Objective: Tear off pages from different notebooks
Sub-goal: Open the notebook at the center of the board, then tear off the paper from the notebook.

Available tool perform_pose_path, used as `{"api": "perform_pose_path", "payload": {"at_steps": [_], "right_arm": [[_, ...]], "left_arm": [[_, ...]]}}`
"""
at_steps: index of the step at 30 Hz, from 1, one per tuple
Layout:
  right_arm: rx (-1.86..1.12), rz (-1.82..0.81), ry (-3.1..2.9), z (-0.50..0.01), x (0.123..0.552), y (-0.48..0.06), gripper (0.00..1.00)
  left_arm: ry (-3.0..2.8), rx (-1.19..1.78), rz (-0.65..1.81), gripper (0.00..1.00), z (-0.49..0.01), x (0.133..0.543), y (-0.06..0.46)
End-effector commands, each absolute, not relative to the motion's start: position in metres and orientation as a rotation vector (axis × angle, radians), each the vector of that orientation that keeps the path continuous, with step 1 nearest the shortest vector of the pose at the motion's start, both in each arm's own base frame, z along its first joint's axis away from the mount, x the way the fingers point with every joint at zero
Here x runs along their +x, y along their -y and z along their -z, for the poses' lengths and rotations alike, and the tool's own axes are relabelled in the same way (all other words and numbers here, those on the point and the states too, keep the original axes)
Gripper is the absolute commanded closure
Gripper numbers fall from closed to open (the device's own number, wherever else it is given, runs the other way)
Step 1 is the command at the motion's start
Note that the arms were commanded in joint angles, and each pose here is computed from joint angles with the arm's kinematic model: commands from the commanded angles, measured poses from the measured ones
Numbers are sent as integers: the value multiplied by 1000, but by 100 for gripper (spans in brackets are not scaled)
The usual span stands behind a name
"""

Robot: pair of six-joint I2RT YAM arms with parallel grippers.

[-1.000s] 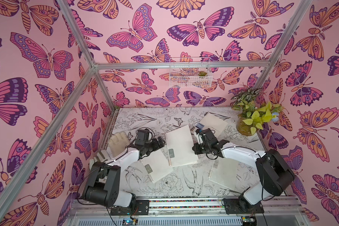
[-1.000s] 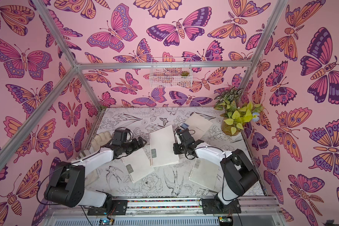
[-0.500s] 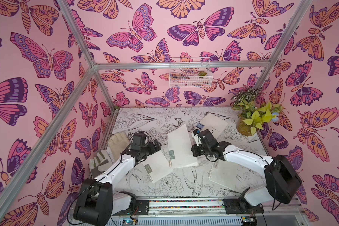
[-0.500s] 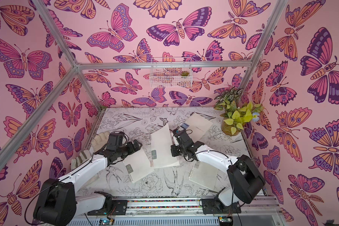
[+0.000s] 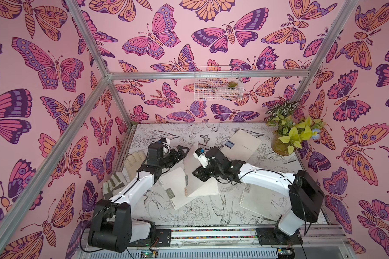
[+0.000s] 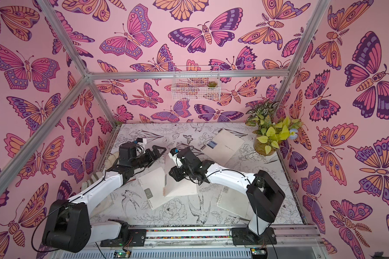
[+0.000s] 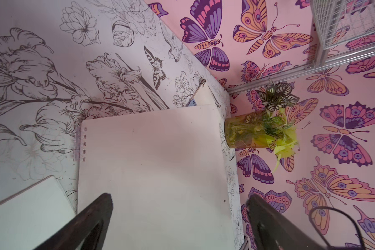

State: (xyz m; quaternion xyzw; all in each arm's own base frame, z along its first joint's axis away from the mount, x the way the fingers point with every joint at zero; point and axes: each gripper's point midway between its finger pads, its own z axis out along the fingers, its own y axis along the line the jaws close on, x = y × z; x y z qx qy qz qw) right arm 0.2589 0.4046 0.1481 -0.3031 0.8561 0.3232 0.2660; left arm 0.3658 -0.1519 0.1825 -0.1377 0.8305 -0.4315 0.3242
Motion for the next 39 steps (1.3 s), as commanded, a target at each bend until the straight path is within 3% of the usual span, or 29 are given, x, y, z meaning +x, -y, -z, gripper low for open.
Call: {"api": "perform_pose_path", "payload": {"at_steps": [1, 9, 15, 22, 26, 29, 31, 39], "right_arm": [[-989, -1028, -2209, -167, 236, -442, 56], [-1243, -1145, -2119, -180, 194, -477, 34], [-1302, -1250, -2055, -196, 178, -482, 19], [-1302, -1343, -2030, -199, 165, -467, 18], [-987, -1264, -2227, -167, 215, -416, 23], [-661, -991, -2463, -112, 266, -354, 33], [-538, -866, -2562, -84, 282, -322, 34], [-349, -744, -2679, -44, 319, -287, 41]], "left_arm": [[-2137, -343, 1190, 0, -198, 366, 146], [-2100, -452, 1081, 0, -201, 352, 99], [-2139, -462, 1060, 1, -192, 343, 93], [-2194, -535, 1026, 17, -161, 335, 83], [-2210, -551, 1010, 23, -154, 334, 80], [-2229, -577, 987, 30, -145, 335, 78], [-2246, -602, 982, 37, -138, 335, 77], [-2258, -697, 959, 68, -125, 347, 72]]}}
